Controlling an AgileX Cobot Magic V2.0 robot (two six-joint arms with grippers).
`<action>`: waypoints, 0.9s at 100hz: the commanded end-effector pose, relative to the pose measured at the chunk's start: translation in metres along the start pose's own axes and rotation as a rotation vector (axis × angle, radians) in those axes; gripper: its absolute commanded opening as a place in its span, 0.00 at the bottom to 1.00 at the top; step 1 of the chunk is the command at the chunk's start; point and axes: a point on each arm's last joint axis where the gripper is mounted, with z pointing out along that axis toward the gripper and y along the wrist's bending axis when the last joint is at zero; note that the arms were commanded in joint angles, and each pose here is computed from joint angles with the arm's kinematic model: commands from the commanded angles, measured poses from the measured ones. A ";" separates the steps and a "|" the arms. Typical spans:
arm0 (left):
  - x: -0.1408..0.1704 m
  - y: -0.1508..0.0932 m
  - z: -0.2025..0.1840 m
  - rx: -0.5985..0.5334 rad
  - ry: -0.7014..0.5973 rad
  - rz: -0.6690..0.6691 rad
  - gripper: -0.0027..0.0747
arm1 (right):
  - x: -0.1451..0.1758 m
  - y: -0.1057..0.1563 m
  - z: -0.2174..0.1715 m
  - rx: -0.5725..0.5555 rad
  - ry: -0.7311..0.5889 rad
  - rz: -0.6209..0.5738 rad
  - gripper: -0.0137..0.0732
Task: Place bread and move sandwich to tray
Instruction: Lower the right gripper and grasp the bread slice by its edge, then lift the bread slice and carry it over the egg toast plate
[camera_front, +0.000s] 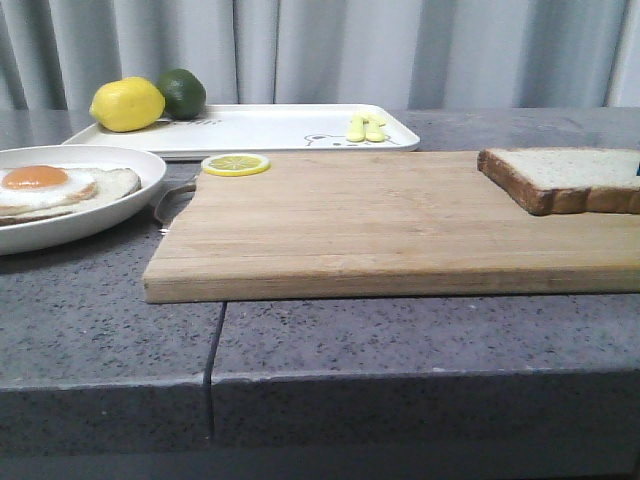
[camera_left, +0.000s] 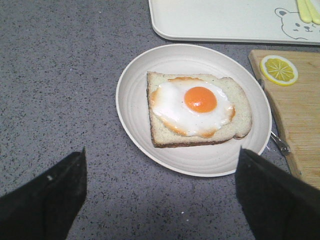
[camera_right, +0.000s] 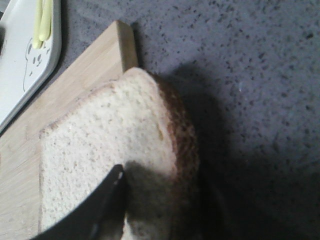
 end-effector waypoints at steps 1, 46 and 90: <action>-0.014 -0.003 -0.006 0.018 -0.084 -0.009 0.77 | -0.004 0.008 -0.004 -0.028 -0.013 -0.030 0.29; -0.014 -0.003 -0.006 0.018 -0.084 -0.009 0.77 | -0.014 0.043 -0.028 -0.134 -0.074 -0.070 0.09; -0.014 -0.003 -0.006 0.018 -0.084 -0.009 0.77 | -0.022 0.140 -0.074 -0.411 -0.153 -0.106 0.09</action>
